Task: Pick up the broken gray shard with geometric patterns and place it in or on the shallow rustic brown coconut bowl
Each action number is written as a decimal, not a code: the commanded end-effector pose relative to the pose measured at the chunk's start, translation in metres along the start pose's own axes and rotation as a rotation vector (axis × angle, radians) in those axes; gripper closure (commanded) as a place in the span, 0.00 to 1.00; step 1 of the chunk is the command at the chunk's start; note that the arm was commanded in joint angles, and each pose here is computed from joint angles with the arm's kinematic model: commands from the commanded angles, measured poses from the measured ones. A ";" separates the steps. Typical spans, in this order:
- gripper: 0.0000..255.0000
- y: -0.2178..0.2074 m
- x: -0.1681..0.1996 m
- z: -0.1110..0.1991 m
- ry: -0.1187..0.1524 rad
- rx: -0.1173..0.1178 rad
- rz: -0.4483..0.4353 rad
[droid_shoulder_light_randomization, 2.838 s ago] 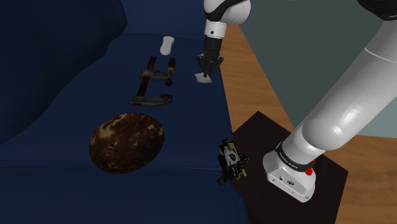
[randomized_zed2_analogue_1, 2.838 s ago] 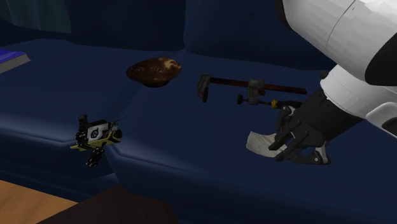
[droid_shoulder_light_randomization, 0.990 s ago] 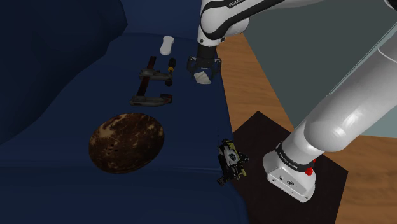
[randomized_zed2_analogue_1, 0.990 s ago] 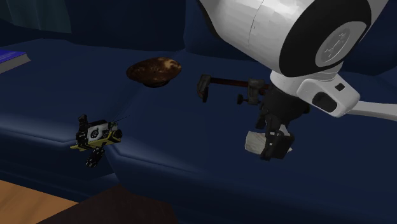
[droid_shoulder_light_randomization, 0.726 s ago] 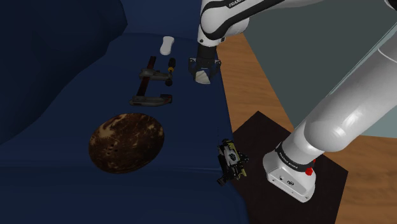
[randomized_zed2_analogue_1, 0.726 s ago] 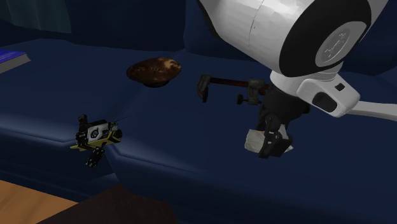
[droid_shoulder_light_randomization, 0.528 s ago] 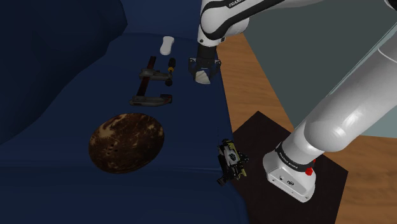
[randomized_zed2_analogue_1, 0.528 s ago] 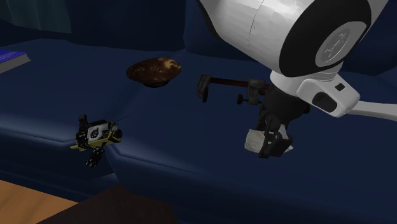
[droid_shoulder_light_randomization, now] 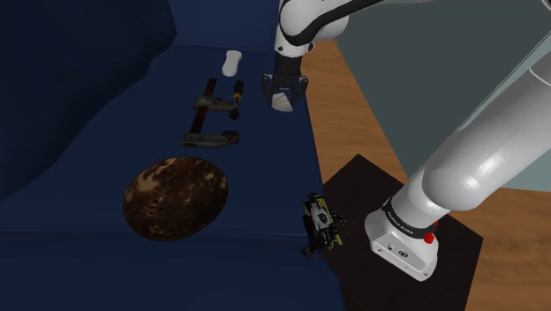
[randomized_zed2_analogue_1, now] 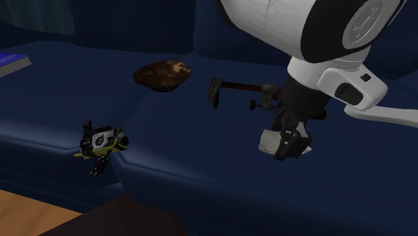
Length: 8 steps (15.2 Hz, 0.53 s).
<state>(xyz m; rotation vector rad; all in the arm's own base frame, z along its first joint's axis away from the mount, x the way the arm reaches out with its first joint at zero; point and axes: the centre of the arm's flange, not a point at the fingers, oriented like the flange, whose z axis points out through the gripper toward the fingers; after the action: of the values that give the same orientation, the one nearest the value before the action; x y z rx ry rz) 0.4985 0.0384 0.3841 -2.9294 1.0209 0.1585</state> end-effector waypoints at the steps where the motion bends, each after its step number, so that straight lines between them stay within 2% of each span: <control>1: 1.00 0.001 0.000 -0.010 0.000 0.000 0.000; 8: 1.00 0.001 -0.004 -0.047 0.000 0.000 0.000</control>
<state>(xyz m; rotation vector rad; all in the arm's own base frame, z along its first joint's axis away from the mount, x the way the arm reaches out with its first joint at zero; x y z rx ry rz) 0.4984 0.0374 0.4259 -2.9294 1.0210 0.1584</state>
